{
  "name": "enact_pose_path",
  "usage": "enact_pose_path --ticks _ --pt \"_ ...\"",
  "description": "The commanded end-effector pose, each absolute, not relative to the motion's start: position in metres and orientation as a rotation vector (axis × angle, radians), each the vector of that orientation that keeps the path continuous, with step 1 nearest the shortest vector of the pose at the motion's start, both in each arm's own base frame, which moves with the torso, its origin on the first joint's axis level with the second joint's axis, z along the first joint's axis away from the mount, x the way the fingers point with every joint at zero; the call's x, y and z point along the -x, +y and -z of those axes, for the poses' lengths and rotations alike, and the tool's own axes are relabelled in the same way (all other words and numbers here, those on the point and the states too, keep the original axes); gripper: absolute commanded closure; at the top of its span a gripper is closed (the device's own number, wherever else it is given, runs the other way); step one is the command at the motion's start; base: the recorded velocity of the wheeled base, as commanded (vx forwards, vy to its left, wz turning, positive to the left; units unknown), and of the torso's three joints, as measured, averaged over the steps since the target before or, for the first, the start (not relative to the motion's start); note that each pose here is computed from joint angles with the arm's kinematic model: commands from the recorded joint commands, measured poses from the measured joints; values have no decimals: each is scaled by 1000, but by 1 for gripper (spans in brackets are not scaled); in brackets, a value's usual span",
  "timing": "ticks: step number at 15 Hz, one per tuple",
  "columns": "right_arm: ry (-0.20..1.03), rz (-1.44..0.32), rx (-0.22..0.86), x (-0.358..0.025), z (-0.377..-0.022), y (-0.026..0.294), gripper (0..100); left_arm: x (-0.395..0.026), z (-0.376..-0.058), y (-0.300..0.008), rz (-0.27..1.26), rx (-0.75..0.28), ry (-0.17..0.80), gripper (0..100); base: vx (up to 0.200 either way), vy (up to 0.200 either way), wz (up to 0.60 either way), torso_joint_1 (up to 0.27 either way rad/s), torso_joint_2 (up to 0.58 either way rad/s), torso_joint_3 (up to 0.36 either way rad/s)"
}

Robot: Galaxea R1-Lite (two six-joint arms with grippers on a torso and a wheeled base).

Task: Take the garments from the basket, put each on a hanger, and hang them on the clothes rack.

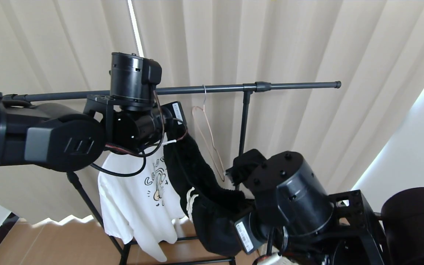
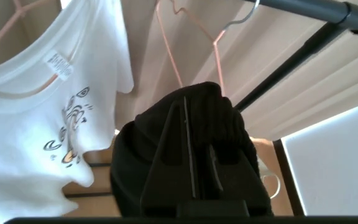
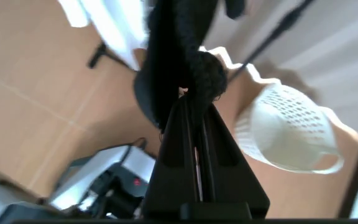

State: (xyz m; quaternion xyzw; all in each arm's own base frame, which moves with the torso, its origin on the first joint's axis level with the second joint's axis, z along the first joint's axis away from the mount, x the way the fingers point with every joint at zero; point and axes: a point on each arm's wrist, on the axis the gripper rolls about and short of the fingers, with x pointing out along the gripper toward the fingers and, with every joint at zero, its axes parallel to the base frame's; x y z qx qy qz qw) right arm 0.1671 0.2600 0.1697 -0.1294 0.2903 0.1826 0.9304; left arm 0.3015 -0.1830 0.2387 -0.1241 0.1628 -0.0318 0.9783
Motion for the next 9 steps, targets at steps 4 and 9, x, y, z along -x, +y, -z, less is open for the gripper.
enact_pose_path --ticks 4,9 --pt "529 -148 115 -246 -192 237 100 -251 -226 -147 28 190 426 100 0 0 0 0 0 0" --pt "456 -121 26 -282 -210 253 100 -199 -184 -141 84 96 559 100 0 0 0 0 0 0"
